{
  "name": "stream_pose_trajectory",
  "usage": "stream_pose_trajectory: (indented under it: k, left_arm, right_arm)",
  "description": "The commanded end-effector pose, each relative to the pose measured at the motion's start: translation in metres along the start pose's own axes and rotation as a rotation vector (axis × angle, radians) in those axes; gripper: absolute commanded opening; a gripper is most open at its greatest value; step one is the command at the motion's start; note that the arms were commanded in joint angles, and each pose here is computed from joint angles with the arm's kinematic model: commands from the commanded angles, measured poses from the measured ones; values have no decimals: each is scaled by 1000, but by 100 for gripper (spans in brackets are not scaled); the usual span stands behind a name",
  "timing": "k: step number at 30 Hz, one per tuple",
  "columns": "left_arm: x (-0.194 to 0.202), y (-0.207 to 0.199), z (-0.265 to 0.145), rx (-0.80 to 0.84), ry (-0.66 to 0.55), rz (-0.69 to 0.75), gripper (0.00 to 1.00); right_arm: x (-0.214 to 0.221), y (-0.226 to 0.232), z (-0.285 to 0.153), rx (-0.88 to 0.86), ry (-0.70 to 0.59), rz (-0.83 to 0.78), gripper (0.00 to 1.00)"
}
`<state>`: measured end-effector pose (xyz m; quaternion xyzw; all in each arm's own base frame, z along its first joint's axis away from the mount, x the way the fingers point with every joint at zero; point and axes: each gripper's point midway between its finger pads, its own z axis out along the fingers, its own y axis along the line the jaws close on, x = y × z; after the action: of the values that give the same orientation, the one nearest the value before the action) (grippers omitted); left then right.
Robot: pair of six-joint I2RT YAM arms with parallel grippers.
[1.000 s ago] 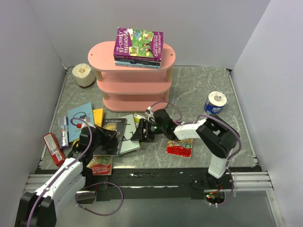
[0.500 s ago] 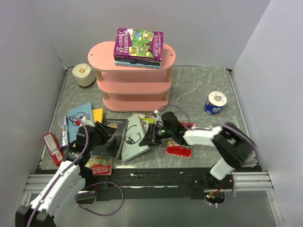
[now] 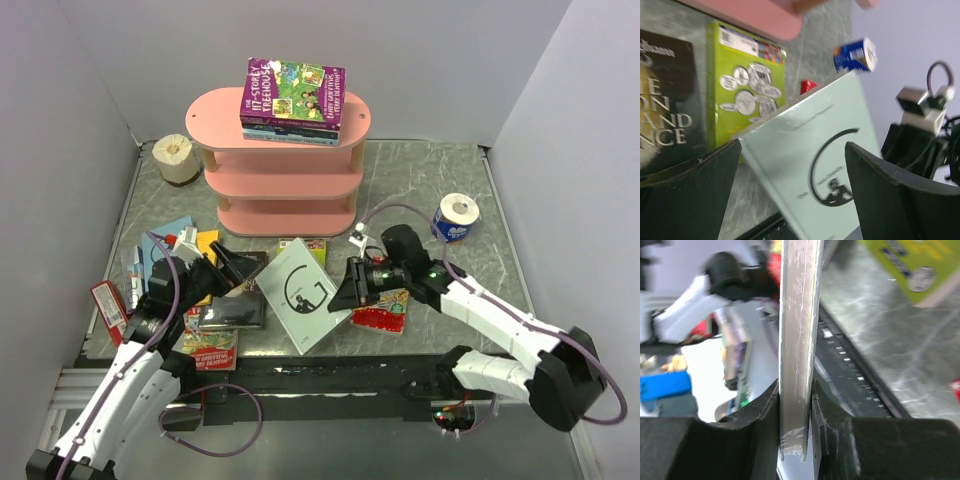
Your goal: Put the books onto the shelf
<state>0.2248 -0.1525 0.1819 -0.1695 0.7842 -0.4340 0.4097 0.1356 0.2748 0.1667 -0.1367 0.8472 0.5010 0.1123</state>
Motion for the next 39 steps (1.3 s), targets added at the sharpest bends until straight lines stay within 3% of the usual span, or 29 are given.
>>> stream_pose_trajectory:
  k: [1, 10, 15, 18, 19, 21, 24, 25, 28, 32, 34, 39]
  left_arm:
    - [17, -28, -10, 185, 75, 47, 91]
    - [34, -59, -29, 407, 145, 75, 91]
    - [42, -83, -45, 621, 169, 76, 84]
    - [48, -91, -56, 739, 179, 47, 55]
    - [49, -92, -59, 762, 181, 44, 31]
    - [52, -90, -59, 768, 199, 10, 1]
    - [44, -96, -59, 769, 169, -1, 1]
    - [37, -90, -49, 707, 142, -47, 1]
    - [10, -97, -42, 633, 17, -25, 1]
    - [-50, -99, -34, 465, -241, -77, 1]
    - [-67, -99, -31, 425, -305, -94, 1]
    - [-109, -91, -11, 270, -418, -144, 1]
  right_arm:
    - [-18, 86, -46, -312, -35, -209, 0]
    - [-13, 105, -61, -448, 53, -216, 0]
    - [-8, 114, -65, -543, 92, -214, 0]
    - [-8, 116, -66, -567, 115, -181, 0]
    - [-8, 116, -66, -568, 117, -180, 0]
    - [-12, 118, -66, -560, 105, -194, 0]
    - [-21, 116, -63, -498, 67, -195, 0]
    - [-21, 108, -60, -441, 72, -135, 29]
    - [-50, 94, -57, -249, -93, -200, 62]
    - [-75, 63, -67, 5, -253, -164, 70]
    - [-90, 51, -78, 112, -359, -166, 69]
    - [-98, 50, -96, 157, -471, -194, 68]
